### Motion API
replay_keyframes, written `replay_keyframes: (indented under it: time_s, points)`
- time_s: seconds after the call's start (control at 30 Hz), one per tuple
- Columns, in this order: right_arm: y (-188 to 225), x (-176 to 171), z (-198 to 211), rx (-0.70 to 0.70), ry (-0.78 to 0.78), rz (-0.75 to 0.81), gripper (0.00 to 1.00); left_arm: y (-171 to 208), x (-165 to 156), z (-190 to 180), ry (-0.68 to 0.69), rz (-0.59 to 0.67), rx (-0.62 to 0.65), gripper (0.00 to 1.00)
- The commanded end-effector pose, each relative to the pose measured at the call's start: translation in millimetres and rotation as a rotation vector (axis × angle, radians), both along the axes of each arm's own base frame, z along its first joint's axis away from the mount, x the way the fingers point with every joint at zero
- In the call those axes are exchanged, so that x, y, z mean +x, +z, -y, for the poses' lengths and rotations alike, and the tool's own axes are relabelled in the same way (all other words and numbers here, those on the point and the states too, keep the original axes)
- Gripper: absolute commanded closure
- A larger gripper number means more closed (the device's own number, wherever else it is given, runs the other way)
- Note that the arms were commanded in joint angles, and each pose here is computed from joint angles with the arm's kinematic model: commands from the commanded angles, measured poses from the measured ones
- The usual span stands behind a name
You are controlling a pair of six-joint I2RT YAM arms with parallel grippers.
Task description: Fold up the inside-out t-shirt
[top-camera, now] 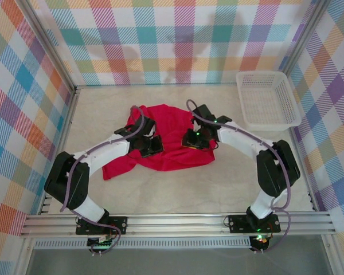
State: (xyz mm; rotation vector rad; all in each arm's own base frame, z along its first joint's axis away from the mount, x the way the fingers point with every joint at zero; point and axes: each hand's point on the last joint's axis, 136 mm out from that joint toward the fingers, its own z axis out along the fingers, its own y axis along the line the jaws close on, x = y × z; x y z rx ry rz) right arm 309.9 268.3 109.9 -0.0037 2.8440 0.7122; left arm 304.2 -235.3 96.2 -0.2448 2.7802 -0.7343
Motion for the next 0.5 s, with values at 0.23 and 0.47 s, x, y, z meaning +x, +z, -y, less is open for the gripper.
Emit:
replay_keyframes:
  time_s: [0.23,0.47]
  points:
    - [-33,18,-33,-0.053,0.090,0.014,0.63,3,4,1,0.003,0.012,0.023,1.00]
    - [-50,59,-35,-0.128,-0.014,0.044,0.52,17,1,-3,0.001,0.033,0.022,1.00]
